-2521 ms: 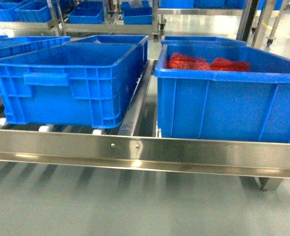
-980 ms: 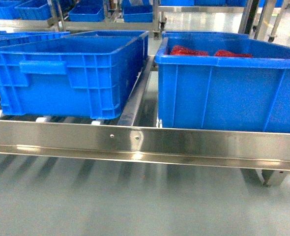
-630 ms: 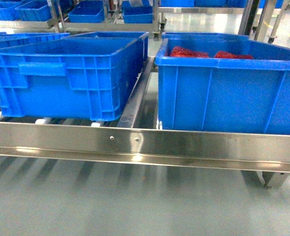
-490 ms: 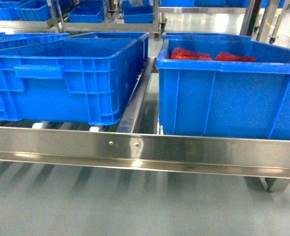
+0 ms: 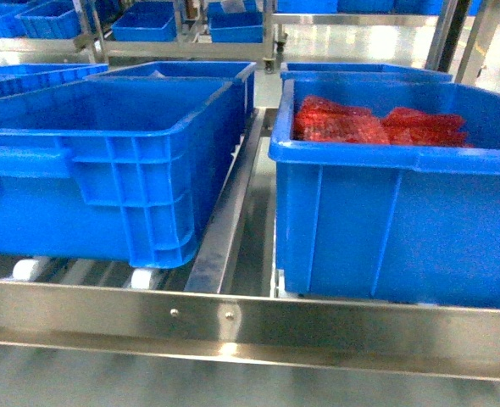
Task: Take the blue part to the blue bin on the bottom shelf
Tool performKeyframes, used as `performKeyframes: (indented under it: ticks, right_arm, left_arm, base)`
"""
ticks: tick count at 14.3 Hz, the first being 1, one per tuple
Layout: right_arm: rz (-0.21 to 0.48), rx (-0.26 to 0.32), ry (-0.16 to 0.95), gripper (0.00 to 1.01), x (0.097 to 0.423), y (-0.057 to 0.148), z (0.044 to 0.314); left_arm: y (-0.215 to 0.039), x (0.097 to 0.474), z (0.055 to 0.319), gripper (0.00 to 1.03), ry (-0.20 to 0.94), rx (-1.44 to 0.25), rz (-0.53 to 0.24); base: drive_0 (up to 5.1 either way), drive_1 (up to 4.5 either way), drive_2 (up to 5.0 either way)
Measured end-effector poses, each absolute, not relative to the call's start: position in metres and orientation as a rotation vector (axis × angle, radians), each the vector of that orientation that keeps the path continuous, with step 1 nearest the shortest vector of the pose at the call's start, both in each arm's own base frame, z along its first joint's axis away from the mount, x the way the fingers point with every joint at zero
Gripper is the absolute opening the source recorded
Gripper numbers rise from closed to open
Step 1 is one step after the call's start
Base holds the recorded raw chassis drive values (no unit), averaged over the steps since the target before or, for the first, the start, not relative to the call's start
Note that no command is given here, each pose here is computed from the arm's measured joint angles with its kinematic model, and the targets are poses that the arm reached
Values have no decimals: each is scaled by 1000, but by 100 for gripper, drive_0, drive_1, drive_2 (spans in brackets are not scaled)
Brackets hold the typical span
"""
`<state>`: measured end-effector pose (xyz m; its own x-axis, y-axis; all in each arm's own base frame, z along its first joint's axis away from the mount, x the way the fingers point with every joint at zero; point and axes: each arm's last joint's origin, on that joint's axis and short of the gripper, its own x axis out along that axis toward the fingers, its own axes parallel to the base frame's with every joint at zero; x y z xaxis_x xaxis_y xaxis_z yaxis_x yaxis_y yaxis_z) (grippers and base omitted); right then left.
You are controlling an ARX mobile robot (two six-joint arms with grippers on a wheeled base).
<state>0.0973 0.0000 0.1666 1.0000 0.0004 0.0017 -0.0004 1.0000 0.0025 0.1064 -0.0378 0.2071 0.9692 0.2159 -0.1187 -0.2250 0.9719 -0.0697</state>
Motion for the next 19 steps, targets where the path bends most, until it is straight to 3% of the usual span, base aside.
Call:
performKeyframes:
  ticks: [6,19]
  right_arm:
    - [1,2,-2,98,97,0,167]
    - [0,2,-2,98,97,0,167]
  left_arm:
    - [-38,106,207,44,111,-83,221]
    - [-38,106,207,44,112,-82,222]
  base:
    - [-7,397,-410]
    - [0,0,0]
